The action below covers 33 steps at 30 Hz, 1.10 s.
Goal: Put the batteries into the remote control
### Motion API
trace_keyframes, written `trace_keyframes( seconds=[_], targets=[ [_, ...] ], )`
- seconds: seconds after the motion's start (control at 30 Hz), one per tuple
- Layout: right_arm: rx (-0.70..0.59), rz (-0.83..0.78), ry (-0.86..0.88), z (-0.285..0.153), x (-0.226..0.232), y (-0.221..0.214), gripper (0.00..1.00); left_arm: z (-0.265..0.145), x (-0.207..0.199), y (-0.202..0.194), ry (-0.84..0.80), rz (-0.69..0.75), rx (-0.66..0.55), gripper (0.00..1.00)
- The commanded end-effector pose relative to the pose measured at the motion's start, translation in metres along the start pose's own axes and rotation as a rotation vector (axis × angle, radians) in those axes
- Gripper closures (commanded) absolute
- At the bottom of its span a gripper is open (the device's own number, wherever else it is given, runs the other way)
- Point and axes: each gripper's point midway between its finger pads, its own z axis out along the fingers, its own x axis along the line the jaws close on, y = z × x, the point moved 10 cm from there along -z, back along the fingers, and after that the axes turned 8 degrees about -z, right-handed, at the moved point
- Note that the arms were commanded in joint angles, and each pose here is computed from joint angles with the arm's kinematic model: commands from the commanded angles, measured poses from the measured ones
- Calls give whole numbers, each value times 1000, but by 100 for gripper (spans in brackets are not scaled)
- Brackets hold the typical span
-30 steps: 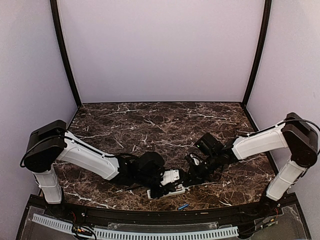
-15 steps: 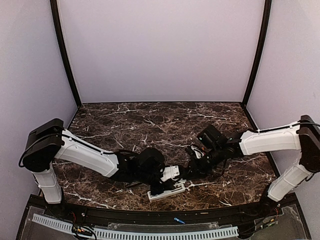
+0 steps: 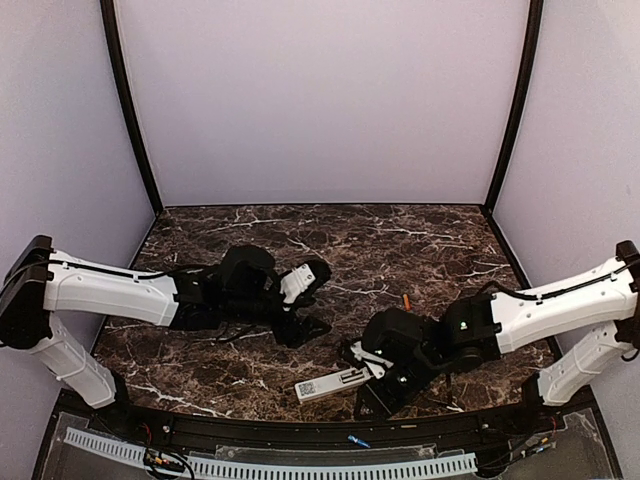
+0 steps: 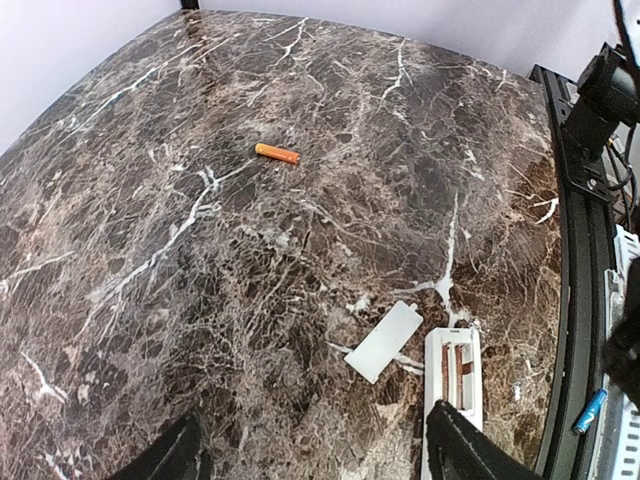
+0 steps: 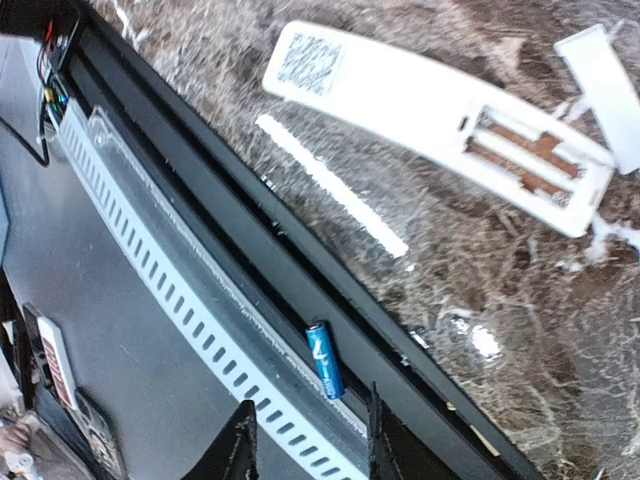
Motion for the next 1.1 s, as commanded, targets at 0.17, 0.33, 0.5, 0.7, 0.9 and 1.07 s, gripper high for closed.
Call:
trace_keyframes(
  seconds=[0.17,0.33,0.5,0.7,0.9,1.07],
  targets=[
    [250,-211,-221,57,38,-31,61,-9,9,-15,81,-68,47,26],
    [251,-224,-258,67,42,-22,64,-9,8,-14,66,-68,46,26],
    [264,-215,-275,71,40,-22,71,-9,7,-14,59,-68,47,26],
    [314,-241,-294,79,36,-26,75,-8,8,-14,62,-63,49,26],
    [347,-268,-345,86,31,-28,80,-9,7,-15,55,-56,52,26],
    [351,-283,-385,84,27,-28,94,-13,6,-14,51,-53,43,26]
  ],
)
